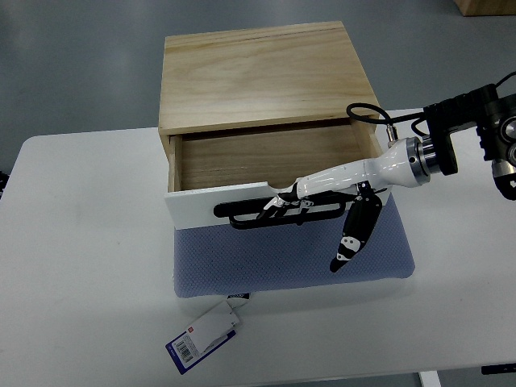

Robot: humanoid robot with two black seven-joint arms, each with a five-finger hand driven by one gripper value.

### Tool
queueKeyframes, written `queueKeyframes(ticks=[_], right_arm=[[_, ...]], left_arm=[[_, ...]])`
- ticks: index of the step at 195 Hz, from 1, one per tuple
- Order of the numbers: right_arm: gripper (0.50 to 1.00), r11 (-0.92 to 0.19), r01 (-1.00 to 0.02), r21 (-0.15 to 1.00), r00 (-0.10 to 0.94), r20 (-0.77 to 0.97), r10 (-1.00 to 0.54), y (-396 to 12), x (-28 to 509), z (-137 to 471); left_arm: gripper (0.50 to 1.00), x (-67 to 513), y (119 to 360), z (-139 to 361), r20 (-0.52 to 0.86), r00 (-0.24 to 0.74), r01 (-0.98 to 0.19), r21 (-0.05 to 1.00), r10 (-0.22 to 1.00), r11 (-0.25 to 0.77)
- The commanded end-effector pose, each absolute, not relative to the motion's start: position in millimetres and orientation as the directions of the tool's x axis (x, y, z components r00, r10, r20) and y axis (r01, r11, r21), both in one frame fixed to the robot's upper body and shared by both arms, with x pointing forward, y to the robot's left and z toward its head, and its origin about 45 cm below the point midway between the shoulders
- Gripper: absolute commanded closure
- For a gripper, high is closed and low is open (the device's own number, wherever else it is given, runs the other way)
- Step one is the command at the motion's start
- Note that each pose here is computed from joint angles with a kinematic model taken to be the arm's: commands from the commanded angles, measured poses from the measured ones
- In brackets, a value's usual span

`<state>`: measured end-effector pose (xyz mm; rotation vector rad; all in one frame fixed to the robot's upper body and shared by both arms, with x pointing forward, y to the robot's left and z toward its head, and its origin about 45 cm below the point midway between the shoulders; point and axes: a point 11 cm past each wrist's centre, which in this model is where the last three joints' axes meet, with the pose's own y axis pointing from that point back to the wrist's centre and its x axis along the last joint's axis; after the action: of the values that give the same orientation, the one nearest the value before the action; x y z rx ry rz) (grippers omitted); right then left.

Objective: Open wood drawer with right hand

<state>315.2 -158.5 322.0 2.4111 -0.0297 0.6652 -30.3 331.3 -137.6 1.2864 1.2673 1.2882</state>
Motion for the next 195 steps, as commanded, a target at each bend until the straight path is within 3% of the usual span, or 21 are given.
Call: queueKeyframes(ticks=[1, 195], right_arm=[[0.550, -0.802, -0.173, 0.572, 0.878, 0.459, 0.138, -159, 314, 318], [0.556, -0.808, -0.156, 0.568, 0.902, 0.416, 0.118, -162, 309, 303]], left_arm=[[0.500, -30, 331, -138, 0.084, -0.064, 0.068, 0.994, 0.994, -0.080], [0.500, -30, 331, -138, 0.084, -0.064, 0.068, 0.994, 0.994, -0.080]])
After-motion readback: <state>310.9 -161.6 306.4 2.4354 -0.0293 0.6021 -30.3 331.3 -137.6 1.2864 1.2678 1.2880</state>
